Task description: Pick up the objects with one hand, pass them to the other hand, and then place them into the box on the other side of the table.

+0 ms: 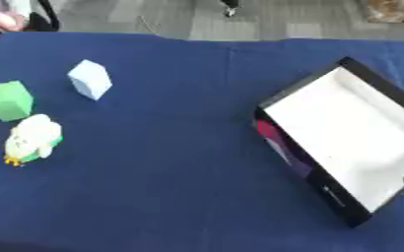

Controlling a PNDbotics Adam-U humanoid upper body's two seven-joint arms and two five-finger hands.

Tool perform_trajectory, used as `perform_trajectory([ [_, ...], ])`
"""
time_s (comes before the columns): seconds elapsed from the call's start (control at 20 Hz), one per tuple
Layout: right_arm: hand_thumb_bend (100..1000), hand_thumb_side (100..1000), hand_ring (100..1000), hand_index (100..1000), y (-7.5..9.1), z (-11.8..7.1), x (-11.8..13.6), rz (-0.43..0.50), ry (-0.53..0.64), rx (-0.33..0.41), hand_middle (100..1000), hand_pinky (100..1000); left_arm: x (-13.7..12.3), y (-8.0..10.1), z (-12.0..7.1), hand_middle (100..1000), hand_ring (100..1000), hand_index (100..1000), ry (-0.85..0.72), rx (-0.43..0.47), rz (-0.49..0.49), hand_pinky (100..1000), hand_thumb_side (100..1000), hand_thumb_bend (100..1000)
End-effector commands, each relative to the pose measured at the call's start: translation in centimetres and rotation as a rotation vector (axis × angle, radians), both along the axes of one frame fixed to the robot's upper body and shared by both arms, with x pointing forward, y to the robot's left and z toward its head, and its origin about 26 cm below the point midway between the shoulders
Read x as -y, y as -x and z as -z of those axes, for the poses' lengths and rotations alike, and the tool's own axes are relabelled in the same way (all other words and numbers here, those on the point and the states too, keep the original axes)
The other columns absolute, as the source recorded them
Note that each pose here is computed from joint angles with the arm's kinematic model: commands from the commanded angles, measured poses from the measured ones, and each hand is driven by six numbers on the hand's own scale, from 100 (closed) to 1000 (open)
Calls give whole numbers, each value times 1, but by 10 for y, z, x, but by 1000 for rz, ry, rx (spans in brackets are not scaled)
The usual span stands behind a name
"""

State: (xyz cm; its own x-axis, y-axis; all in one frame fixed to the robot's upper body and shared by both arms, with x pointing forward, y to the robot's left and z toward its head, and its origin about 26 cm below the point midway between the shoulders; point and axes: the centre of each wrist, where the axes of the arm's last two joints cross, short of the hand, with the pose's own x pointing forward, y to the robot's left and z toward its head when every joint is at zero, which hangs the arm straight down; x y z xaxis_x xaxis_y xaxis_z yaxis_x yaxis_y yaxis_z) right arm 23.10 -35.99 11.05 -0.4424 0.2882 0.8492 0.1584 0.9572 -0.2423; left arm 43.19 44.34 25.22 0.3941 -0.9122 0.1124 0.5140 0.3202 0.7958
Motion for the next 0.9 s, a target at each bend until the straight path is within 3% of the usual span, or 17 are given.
perform_trajectory([
  [0.05,688,171,991,1000,-1,-8,-1,-5,20,24,992,988,-5,2,-17,836,913,821,-16,20,-15,962,100,841],
  [0.9,684,164,992,1000,-4,-8,-7,-3,8,24,992,989,-7,-1,-11,846,914,820,-102,-1,-59,973,100,819],
])
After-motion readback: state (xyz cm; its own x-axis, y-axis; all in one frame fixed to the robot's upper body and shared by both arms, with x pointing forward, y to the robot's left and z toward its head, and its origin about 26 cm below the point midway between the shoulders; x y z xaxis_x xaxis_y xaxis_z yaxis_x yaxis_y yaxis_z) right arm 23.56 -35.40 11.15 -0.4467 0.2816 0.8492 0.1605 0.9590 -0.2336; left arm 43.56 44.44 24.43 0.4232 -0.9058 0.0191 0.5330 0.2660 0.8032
